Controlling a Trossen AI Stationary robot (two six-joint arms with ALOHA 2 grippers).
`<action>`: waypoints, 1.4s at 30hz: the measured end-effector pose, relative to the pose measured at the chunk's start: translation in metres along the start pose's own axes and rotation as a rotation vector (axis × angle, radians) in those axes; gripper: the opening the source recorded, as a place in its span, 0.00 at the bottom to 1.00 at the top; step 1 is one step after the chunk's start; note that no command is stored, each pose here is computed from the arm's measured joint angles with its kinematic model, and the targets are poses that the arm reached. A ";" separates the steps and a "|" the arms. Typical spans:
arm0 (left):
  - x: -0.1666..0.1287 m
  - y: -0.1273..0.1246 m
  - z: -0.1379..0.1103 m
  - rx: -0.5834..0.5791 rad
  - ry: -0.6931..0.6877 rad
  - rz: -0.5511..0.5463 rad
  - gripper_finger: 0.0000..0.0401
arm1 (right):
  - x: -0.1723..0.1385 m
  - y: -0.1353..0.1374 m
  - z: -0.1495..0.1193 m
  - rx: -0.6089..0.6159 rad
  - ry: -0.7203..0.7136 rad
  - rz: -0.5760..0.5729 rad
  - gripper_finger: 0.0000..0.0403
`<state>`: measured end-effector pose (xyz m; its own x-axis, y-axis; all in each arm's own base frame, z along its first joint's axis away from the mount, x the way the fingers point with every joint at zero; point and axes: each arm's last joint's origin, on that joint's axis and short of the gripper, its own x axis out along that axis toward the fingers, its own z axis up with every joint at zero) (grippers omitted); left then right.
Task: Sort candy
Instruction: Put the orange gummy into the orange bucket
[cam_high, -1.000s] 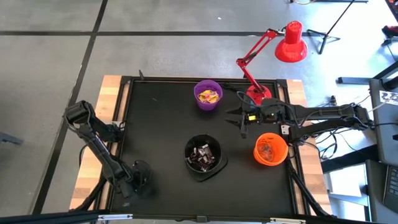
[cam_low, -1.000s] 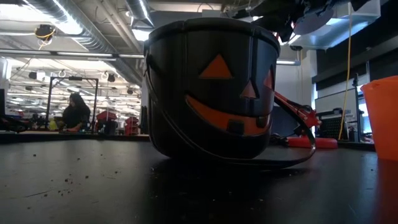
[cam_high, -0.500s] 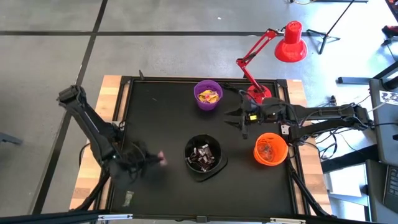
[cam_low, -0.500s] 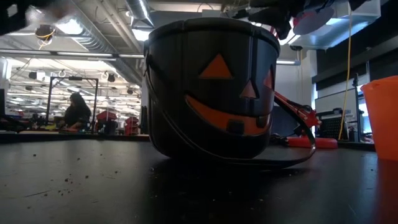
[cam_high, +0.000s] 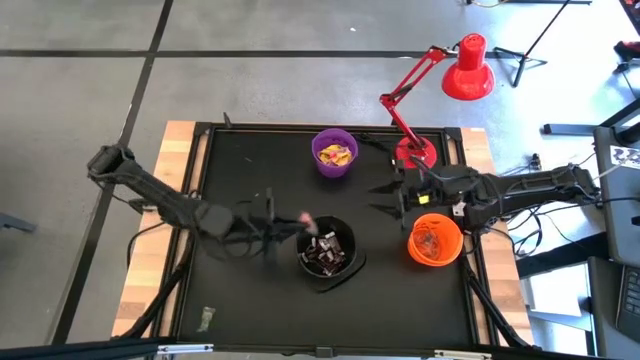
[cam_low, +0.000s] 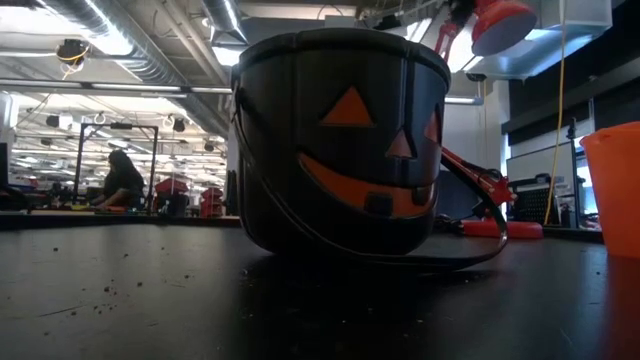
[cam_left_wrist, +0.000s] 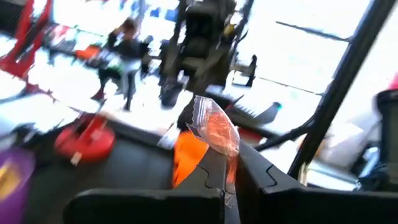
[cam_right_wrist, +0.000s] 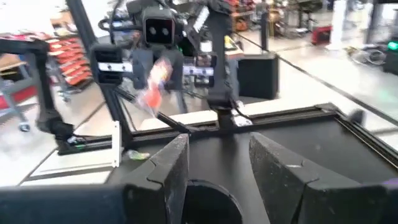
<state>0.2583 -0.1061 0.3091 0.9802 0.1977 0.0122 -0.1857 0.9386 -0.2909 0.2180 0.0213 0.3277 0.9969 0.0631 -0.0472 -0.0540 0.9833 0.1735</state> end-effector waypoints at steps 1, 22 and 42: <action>0.007 0.004 0.002 0.012 -0.019 -0.024 0.00 | -0.004 0.001 0.000 -0.001 0.007 -0.017 0.41; 0.097 0.089 -0.032 0.013 -0.074 -0.011 0.00 | -0.020 0.033 -0.032 -0.109 0.178 -0.431 0.41; 0.102 0.095 -0.040 0.017 -0.058 0.008 0.00 | 0.044 0.004 -0.048 0.017 0.173 -0.252 0.60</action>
<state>0.3434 -0.0087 0.2442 0.9731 0.2210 0.0652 -0.1954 0.9413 -0.2754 0.2584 0.0360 0.2790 0.9542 -0.1532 -0.2571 0.1963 0.9689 0.1510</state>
